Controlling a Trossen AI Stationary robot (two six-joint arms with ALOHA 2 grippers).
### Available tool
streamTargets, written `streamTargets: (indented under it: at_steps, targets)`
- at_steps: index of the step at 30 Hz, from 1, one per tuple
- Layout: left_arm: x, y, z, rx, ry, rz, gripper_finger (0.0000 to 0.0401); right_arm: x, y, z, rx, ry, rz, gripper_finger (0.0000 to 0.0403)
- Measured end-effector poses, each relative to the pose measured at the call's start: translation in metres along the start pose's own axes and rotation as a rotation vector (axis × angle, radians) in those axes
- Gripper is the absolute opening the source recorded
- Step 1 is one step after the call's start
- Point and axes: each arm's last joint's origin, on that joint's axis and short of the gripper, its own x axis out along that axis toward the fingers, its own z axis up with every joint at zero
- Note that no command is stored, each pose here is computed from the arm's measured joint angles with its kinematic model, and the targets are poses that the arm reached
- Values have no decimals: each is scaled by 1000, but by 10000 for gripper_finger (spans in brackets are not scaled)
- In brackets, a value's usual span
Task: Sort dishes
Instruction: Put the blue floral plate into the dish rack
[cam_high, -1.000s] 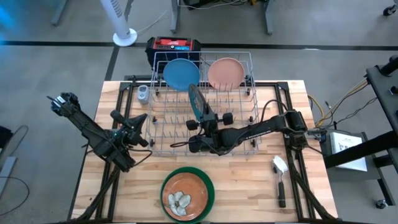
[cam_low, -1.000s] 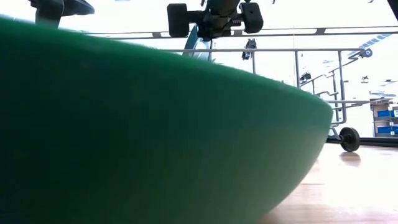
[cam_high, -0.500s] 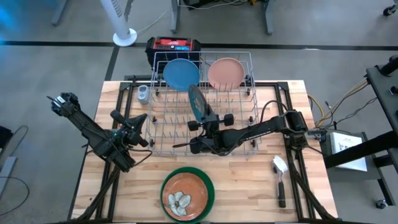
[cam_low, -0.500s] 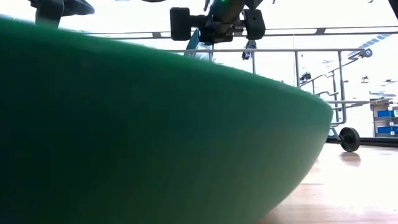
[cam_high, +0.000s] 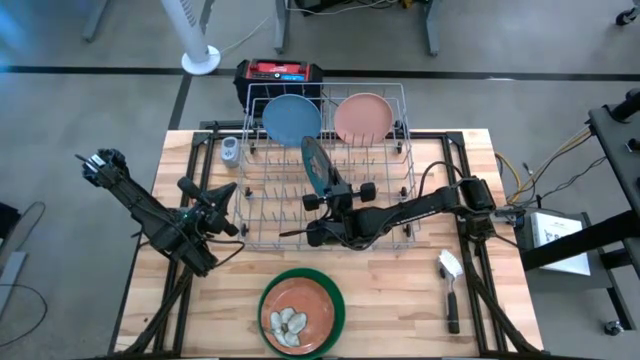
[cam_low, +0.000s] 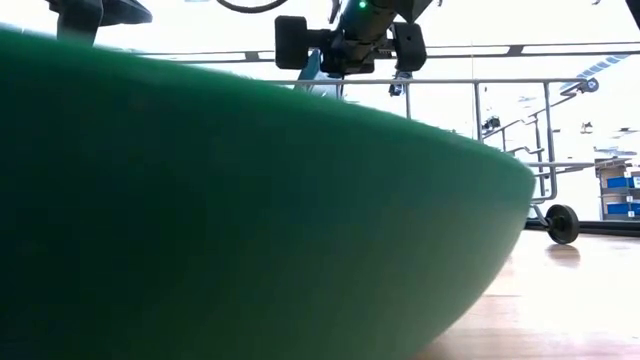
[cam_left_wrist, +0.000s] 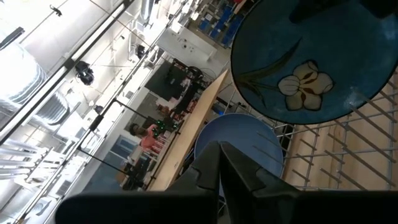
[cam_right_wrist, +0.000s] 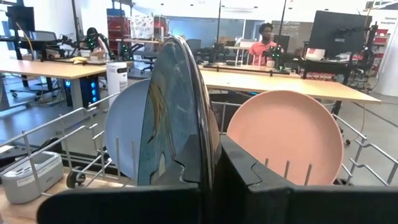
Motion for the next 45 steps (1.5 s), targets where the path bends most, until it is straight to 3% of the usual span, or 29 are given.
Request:
streamTargets:
  at_steps: [14,23,45]
  targets:
    - [0,0,0,-1,0,0,0,0,0,-4,2,34,30,10]
    - [0,0,0,-2,0,0,0,5,9,-29,-10,58,37,10]
    - [0,0,0,-3,1,1,0,4,12,-31,-42,101,75,10]
